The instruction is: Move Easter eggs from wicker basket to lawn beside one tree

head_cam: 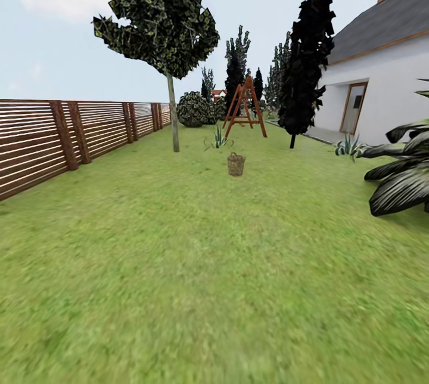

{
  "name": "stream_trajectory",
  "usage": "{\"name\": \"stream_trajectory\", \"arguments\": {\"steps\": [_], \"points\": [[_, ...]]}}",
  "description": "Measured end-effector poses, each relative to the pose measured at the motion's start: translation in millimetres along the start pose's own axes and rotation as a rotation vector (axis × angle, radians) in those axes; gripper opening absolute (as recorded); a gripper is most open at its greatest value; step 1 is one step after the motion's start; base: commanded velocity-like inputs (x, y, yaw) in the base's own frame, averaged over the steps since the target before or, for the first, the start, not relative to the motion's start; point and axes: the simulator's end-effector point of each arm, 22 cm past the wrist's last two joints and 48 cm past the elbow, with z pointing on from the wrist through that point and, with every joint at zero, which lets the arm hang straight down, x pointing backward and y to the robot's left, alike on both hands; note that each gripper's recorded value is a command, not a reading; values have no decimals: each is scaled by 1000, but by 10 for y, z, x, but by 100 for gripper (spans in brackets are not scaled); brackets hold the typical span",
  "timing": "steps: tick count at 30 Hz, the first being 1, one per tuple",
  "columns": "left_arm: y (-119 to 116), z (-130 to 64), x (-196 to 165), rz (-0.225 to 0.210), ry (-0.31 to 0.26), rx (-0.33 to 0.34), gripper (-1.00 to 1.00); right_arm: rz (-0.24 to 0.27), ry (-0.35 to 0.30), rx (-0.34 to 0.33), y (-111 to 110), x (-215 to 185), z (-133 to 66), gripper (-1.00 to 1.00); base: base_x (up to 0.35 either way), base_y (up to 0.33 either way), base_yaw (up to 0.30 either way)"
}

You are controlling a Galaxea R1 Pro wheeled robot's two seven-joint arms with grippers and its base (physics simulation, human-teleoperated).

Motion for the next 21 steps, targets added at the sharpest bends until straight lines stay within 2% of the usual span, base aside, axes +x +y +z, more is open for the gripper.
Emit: {"name": "stream_trajectory", "arguments": {"steps": [21], "points": [[-8, 0, 4, 0, 1, 1, 100, -4, 1, 0, -1, 2, 0, 100, 341, 0, 0]]}}
